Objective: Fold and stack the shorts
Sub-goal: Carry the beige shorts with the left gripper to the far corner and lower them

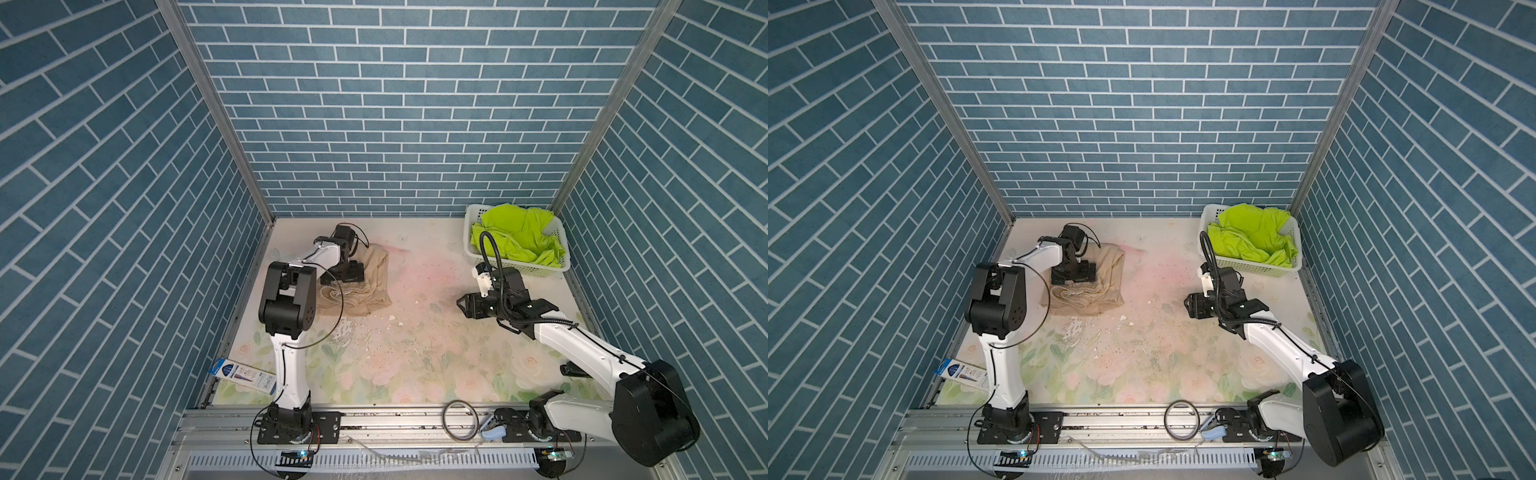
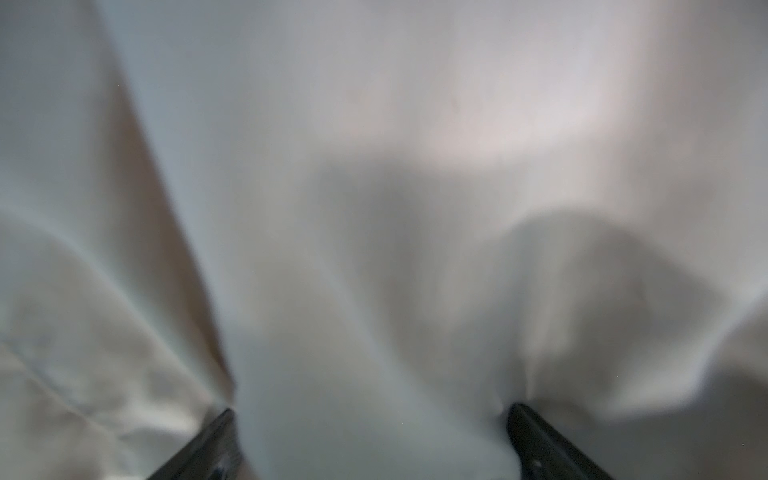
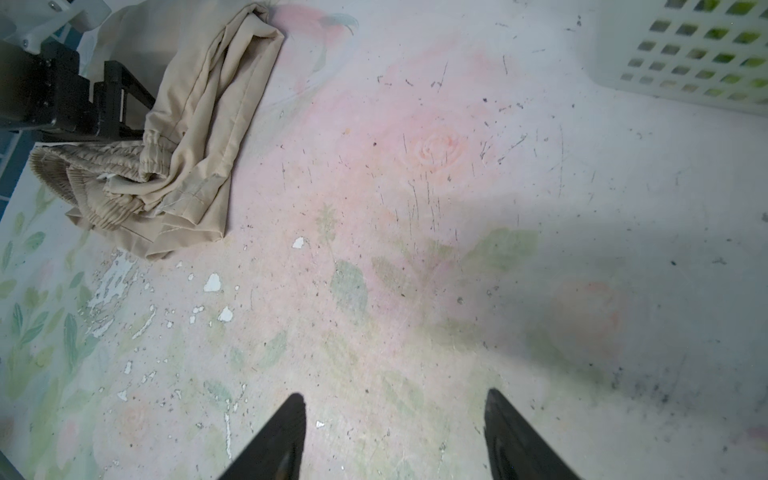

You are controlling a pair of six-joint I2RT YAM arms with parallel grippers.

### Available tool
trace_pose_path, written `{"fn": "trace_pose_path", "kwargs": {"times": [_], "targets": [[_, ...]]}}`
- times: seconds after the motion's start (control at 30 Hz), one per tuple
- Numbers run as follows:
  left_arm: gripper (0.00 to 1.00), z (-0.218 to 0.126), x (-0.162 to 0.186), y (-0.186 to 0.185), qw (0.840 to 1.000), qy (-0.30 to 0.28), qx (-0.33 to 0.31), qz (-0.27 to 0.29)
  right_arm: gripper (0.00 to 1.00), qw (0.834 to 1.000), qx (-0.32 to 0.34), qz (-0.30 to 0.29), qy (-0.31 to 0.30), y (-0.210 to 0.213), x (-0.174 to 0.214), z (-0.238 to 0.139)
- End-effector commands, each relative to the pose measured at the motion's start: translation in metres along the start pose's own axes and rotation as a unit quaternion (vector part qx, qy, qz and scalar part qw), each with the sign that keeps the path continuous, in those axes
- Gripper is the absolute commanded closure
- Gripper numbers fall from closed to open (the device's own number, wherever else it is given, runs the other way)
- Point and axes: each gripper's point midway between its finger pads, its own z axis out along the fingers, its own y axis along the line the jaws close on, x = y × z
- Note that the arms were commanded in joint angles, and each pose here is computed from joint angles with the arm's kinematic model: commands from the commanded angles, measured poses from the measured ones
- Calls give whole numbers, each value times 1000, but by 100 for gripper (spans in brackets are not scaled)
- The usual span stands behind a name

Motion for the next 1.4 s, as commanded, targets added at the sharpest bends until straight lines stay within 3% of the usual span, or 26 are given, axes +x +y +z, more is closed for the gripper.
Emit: {"fn": "trace_pose_path", "kwargs": {"times": [0.0, 0.2, 0.4, 0.6, 0.8, 0.9, 1.03, 1.17, 1.37], "targets": [[0, 7, -16, 47, 996, 19, -69, 54, 31, 1000, 4, 14, -15, 1, -15, -2], [0, 28, -46, 88, 999, 23, -34, -4, 31, 1000, 12, 14, -14, -4, -18, -1], [0, 27, -54, 66, 1000, -9, 19, 2, 31, 1000, 9, 15, -15, -3, -27, 1], [0, 28, -76, 101, 999, -5, -33, 19, 31, 1000, 12, 12, -16, -3, -34, 0], [0, 40, -100, 126, 999, -5, -32, 13, 31, 999, 19, 17, -21, -6, -39, -2], [0, 30, -115, 131, 998, -14, -51, 28, 31, 999, 21, 15, -24, -5, -44, -6], [0, -9, -124, 135, 998, -30, -60, 16, 31, 999, 22, 10, -36, -2, -55, -12], [0, -47, -111, 127, 998, -40, -33, -17, 31, 999, 10, 12, -47, 2, -60, -12], [0, -58, -72, 92, 997, -30, 34, -60, 31, 999, 1, 15, -46, 2, -51, -8]]}}
